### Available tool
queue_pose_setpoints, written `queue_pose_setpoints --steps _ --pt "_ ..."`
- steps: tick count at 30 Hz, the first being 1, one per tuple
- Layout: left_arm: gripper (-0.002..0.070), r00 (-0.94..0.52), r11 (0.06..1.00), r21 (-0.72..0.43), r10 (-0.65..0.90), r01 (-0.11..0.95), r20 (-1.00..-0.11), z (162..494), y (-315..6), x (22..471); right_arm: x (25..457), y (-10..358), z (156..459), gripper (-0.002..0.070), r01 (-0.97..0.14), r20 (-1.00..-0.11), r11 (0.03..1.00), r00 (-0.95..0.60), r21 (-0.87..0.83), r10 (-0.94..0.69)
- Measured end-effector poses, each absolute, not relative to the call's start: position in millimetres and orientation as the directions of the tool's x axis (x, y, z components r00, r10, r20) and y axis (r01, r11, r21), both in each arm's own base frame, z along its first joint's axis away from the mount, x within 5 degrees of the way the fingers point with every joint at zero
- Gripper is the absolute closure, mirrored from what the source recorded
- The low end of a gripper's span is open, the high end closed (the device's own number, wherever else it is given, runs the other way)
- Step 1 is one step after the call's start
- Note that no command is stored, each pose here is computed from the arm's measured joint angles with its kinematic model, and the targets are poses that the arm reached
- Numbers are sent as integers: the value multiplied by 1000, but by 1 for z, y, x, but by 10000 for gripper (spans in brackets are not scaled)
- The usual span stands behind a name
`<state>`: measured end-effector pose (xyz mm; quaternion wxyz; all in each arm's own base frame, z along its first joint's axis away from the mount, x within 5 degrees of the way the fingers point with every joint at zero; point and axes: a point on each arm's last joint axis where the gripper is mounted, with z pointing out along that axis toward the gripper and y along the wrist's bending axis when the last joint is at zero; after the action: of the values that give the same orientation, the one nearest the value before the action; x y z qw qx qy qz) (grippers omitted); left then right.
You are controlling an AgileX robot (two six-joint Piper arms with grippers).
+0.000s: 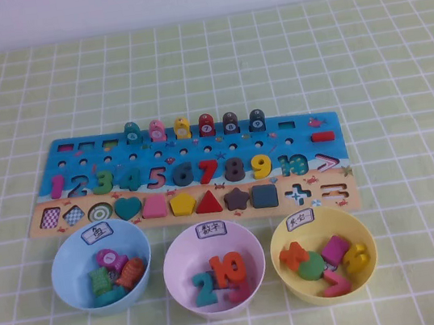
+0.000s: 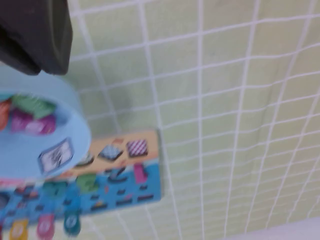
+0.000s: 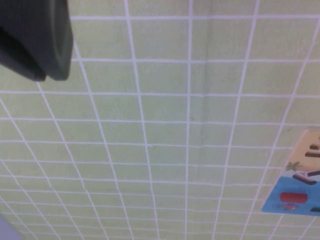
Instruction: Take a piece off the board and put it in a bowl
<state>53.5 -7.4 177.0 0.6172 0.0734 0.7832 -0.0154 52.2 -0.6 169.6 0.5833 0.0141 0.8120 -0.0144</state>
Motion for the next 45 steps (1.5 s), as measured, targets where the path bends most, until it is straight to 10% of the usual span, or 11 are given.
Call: queue_pose_setpoints --steps 14,45 --pt "680 -98 905 -405 -395 131 -913 195 -12 56 52 -1 170 694 40 -948 999 -319 -7 6" --pt "680 -137 787 -590 -574 180 -807 239 -17 52 52 -1 170 694 40 -948 999 -319 -7 6"
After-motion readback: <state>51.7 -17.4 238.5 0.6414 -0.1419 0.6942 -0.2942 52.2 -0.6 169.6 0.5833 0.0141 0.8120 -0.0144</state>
